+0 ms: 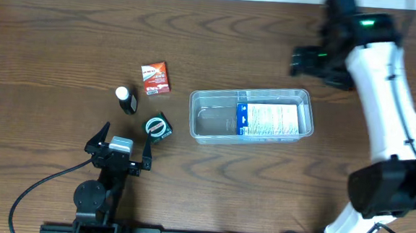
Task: Pack container
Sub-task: 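Move the right gripper to the white Panadol box and grasp it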
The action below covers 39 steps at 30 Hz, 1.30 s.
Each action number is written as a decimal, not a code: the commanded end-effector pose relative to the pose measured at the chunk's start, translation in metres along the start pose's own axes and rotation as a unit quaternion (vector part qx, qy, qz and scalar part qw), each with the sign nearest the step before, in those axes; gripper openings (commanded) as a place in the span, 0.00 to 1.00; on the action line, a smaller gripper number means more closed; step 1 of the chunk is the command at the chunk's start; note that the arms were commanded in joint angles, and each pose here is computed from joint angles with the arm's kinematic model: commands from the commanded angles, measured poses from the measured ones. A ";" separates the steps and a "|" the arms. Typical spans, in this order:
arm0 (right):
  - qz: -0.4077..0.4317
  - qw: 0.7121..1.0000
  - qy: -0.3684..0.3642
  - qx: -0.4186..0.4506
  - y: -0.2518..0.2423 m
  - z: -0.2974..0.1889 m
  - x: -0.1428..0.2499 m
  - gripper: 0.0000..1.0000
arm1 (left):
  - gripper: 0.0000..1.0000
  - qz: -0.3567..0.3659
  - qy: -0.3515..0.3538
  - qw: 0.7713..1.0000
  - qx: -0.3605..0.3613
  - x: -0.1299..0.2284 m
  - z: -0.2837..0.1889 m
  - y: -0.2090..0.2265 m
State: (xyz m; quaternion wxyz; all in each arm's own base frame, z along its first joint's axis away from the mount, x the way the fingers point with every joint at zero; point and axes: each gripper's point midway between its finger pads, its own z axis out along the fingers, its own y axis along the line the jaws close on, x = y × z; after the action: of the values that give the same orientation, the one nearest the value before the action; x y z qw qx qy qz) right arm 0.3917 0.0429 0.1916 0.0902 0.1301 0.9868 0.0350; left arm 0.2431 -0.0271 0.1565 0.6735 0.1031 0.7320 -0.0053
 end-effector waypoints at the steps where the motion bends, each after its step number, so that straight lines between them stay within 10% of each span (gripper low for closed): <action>1: 0.037 0.999 -0.017 0.025 -0.054 -0.009 -0.016 0.99 | 0.98 0.002 0.021 1.000 0.002 0.015 0.001 -0.001; 12: 0.129 0.986 -0.033 0.100 -0.180 0.007 -0.029 0.99 | 0.98 0.002 0.021 1.000 0.002 0.015 0.001 -0.001; 21: -0.001 0.977 -0.035 0.212 -0.243 0.056 -0.032 0.99 | 0.98 0.002 0.021 1.000 0.002 0.015 0.001 -0.001; 39: 0.026 0.985 -0.065 0.156 -0.312 0.112 -0.033 0.99 | 0.98 0.002 0.021 1.000 0.002 0.015 0.001 -0.001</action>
State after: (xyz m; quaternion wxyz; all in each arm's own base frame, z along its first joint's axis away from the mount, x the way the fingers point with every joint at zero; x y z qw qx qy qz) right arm 0.3650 -0.2655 0.0776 0.1373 0.1838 0.9601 -0.1599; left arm 0.2431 -0.0271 0.1565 0.6735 0.1031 0.7320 -0.0053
